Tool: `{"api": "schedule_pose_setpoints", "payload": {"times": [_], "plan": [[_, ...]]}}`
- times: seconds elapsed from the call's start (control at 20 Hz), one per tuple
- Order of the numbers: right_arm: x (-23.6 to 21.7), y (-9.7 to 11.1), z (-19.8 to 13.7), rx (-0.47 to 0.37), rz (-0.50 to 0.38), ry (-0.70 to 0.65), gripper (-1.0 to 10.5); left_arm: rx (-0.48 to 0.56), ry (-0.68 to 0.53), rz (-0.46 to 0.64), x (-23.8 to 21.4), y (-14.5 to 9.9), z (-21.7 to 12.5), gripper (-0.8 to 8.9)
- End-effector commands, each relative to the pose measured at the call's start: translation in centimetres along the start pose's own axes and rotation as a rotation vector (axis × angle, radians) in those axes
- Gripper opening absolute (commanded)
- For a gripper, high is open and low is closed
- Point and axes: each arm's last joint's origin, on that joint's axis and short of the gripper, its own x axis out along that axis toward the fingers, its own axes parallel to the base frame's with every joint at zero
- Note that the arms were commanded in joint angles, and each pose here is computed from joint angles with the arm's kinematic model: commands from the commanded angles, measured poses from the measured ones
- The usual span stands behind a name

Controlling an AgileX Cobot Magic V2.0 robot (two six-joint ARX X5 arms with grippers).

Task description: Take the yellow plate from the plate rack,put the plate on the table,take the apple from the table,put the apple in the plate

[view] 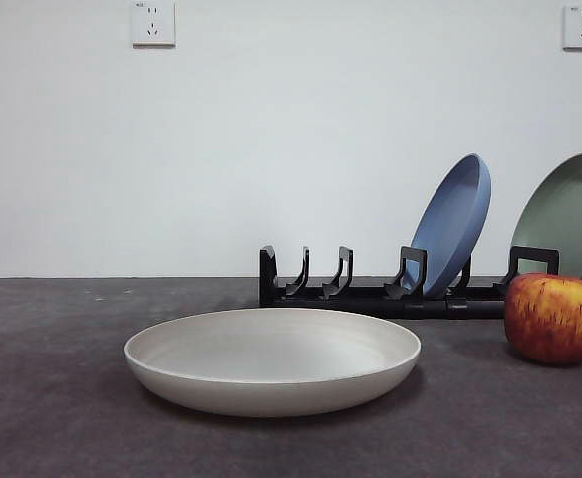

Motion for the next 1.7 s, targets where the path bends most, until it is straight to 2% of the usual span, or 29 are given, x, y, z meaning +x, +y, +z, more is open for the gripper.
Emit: {"api": "schedule_pose_setpoints", "payload": {"times": [0.05,0.2,0.4,0.6,0.9,1.15,1.3,1.7], "plan": [[0.1,-0.4,0.3,-0.006,-0.088,0.005,6.3,-0.002,0.005,-0.041,-0.1,-0.1,-0.1,-0.08],[0.4,-1.3,0.6,0.004,-0.267,0.029,6.3,-0.001,0.01,-0.095,-0.1,-0.2,-0.1,-0.08],[1.1,-2.9,1.2,0.025,-0.46,0.072,6.3,0.006,0.015,-0.159,-0.1,-0.4,-0.1,-0.08],[2.8,-5.0,2.0,0.061,-0.564,0.144,6.3,0.018,0.02,-0.227,-0.2,-0.6,-0.1,-0.08],[8.1,-10.5,3.1,0.139,-0.58,0.298,6.3,0.03,0.045,-0.253,-0.2,-0.7,-0.3,-0.08],[12.2,-14.7,2.5,0.193,-0.614,0.425,6.3,0.037,0.063,-0.252,-0.2,-0.7,-0.5,-0.08],[14.0,-16.5,2.1,0.207,-0.638,0.467,6.3,0.037,0.063,-0.252,-0.2,-0.7,-0.5,-0.08],[17.3,-19.5,0.1,0.266,-0.617,0.588,6.2,0.037,0.063,-0.252,-0.2,-0.7,-0.5,-0.08]]}}
